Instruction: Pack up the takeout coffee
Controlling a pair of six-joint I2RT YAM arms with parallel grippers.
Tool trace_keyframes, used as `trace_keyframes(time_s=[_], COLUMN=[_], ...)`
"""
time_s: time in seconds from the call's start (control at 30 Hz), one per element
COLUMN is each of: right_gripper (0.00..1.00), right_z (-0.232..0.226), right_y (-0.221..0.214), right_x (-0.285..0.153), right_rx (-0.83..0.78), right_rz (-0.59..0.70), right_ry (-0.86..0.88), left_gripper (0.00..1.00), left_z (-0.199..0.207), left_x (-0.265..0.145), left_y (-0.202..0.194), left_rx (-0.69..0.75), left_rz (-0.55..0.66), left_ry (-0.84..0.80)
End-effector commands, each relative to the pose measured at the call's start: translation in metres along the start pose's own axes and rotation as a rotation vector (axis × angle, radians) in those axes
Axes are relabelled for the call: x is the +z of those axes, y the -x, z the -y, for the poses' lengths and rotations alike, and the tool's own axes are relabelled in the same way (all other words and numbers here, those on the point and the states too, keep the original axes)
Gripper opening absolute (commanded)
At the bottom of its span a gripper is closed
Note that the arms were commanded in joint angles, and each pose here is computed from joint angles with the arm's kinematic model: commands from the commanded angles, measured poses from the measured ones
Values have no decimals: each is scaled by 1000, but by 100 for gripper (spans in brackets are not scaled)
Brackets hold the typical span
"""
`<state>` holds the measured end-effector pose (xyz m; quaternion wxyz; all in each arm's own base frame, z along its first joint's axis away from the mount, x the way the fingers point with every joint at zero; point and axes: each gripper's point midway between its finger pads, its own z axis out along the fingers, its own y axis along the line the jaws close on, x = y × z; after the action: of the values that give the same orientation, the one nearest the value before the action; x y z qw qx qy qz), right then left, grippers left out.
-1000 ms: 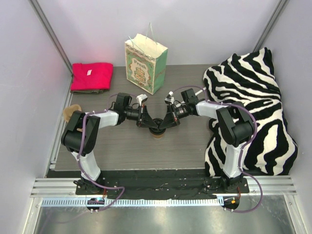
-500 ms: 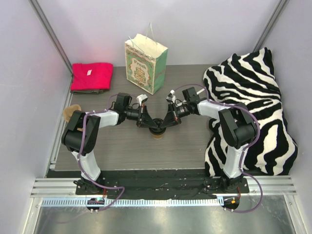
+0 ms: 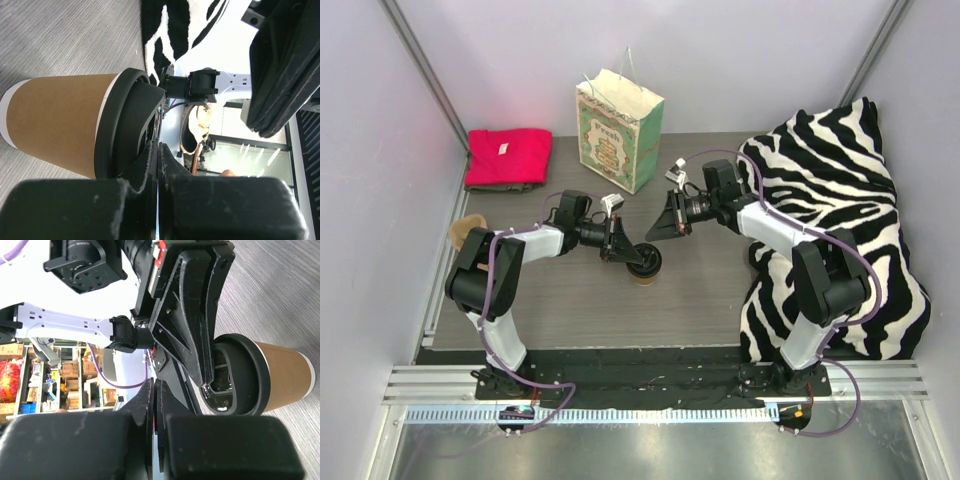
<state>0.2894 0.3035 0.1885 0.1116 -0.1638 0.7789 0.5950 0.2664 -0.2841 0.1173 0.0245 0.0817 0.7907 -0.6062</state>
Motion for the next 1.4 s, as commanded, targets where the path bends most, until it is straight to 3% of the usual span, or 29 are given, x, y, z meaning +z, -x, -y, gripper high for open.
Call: trace_keyframes(time_s=[0.0, 0.3, 0.4, 0.63, 0.93, 1.37], right_gripper=[4, 1, 1, 1, 3, 3], right_z=[20, 141, 151, 145, 59, 22], right_y=[0, -45, -49, -48, -16, 4], right_x=[12, 17, 9, 5, 14, 26], right_rx=[18, 201, 252, 257, 79, 76], right_rz=[-9, -83, -77, -77, -46, 18], right_ry=[-50, -273, -293, -289, -164, -5], left_gripper=[0, 0, 0, 0, 0, 0], left_z=[-59, -73, -75, -77, 13, 37], left_x=[6, 5, 4, 4, 2, -5], left_y=[-10, -16, -18, -19, -1, -10], left_rx=[-55, -95, -94, -91, 123, 129], left_rz=[33, 4, -8, -14, 13, 23], left_ry=[211, 259, 274, 277, 104, 68])
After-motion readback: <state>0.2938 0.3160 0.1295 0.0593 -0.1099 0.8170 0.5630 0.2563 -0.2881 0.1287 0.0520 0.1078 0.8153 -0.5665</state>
